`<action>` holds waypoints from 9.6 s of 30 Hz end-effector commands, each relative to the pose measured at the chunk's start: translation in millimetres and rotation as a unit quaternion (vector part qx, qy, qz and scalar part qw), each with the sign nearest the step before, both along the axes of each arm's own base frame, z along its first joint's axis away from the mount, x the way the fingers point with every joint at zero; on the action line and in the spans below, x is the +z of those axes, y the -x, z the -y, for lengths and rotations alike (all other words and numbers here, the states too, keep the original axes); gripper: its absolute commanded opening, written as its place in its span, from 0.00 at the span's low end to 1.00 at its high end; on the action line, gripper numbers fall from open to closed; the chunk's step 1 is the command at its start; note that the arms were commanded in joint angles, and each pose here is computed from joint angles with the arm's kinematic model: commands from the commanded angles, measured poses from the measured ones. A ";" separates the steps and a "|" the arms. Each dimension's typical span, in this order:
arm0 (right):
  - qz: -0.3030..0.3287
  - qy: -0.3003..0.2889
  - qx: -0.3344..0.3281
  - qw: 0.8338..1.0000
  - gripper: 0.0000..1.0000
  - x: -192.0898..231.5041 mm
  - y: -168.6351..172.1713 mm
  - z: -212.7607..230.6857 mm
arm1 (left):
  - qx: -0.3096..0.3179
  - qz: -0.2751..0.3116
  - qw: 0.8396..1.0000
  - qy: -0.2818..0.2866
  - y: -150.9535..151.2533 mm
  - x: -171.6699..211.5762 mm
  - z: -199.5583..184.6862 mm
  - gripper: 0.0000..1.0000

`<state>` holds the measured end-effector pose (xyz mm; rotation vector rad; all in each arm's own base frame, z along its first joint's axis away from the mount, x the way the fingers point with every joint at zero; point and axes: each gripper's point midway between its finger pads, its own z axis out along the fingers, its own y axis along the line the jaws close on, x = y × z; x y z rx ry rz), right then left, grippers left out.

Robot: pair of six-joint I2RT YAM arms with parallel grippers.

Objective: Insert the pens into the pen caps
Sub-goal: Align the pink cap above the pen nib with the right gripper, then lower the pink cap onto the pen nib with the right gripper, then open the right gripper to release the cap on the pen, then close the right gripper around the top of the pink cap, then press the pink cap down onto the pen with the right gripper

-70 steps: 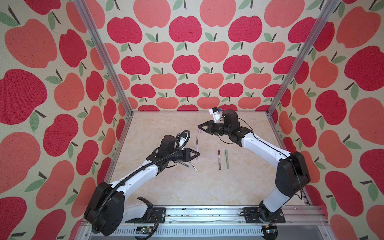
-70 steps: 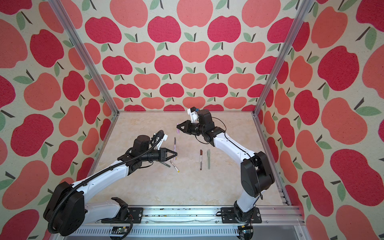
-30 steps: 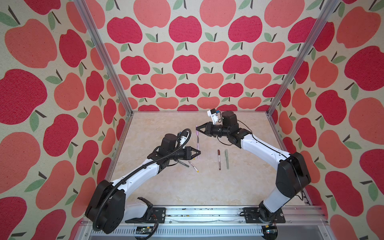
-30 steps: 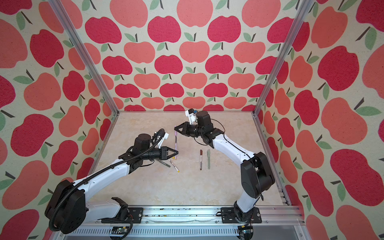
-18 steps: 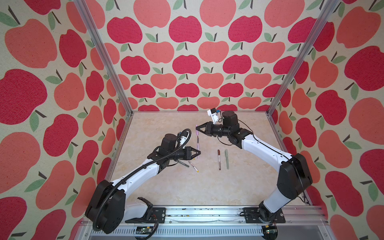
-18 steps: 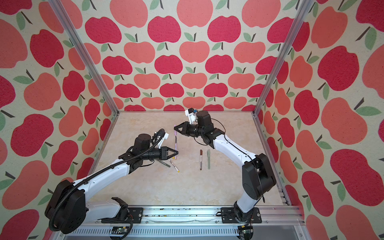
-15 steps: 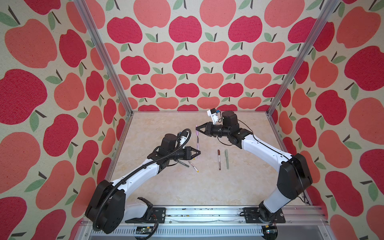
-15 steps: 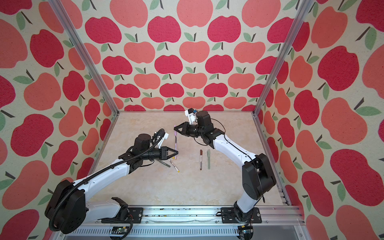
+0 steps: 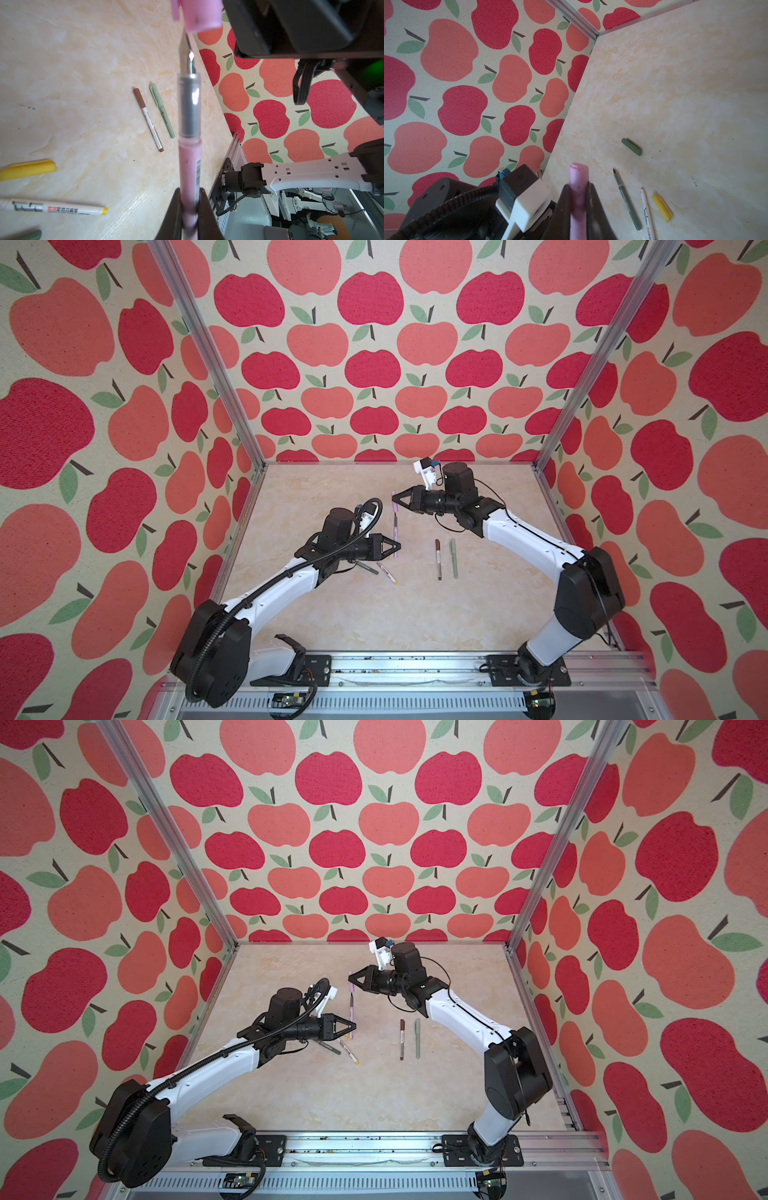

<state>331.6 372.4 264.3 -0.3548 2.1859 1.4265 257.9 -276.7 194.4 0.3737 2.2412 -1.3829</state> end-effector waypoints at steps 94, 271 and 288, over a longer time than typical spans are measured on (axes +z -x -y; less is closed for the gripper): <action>0.023 0.029 0.022 0.999 0.10 0.8 23.5 -2.1 | 0.043 0.053 0.998 0.013 -15.0 24.3 -9.9 0.00; 0.011 0.099 0.059 0.993 0.14 -31.9 45.7 -19.9 | 0.183 0.363 0.910 -0.086 -83.7 126.3 -54.1 0.00; 0.080 0.066 0.058 0.993 0.27 19.6 46.5 -9.9 | 0.164 0.300 0.936 -0.087 -57.9 78.9 -47.5 0.00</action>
